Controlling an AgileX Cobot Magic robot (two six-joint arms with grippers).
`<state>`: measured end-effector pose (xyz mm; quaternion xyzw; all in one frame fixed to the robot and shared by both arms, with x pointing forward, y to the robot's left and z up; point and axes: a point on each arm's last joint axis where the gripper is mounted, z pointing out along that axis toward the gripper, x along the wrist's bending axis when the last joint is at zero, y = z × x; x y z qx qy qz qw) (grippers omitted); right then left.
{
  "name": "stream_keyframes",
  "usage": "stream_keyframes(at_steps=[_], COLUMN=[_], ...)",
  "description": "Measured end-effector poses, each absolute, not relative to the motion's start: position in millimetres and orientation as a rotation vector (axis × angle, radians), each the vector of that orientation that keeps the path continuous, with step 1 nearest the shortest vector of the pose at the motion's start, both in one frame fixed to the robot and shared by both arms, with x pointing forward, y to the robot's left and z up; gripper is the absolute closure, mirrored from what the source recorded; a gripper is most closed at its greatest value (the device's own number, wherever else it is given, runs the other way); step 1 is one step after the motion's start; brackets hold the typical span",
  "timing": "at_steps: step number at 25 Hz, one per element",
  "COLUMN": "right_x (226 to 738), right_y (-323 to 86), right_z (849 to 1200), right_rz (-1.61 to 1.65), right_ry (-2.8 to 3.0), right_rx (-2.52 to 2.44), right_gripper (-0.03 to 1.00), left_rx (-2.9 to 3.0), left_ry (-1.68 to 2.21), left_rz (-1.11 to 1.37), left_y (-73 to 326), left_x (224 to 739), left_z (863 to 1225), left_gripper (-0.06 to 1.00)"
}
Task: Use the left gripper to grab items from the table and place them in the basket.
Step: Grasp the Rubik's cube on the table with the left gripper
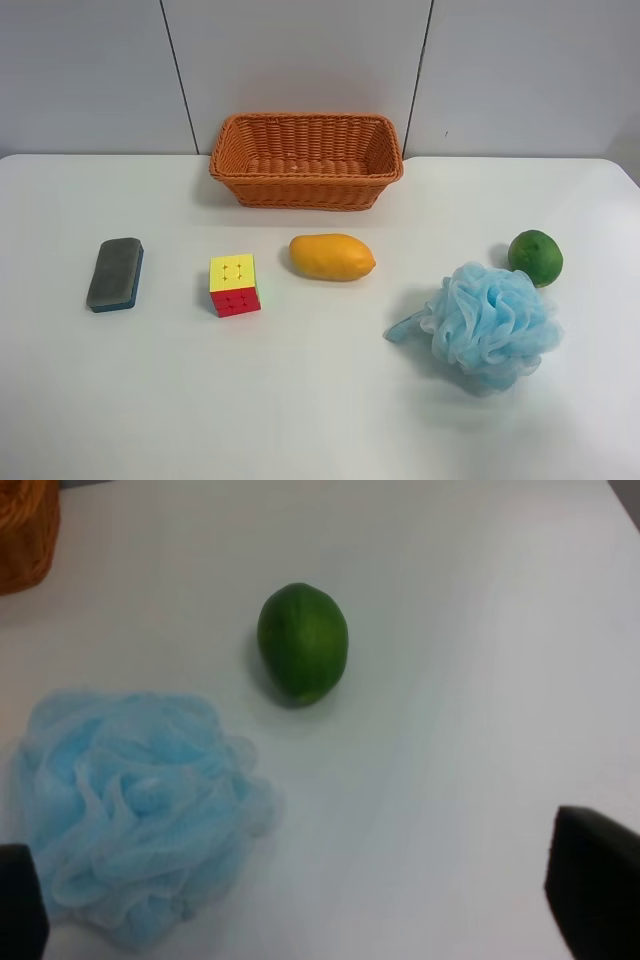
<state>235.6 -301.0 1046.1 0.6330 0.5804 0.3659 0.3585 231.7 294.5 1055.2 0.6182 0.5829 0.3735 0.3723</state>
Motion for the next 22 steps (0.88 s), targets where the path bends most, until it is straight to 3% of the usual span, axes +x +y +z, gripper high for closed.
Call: stream_keyframes(at_steps=[22], right_x=[235.6], right_y=[-301.0], right_z=[1046.1], right_rz=[0.944], right_ry=[1.497], right_rx=[1.633], right_gripper=[-0.02], left_rx=[1.584], left_ry=[1.494], left_rz=[0.957], left_y=[294.5], left_x=[231.7], left_z=[1055.2], left_gripper=[-0.05])
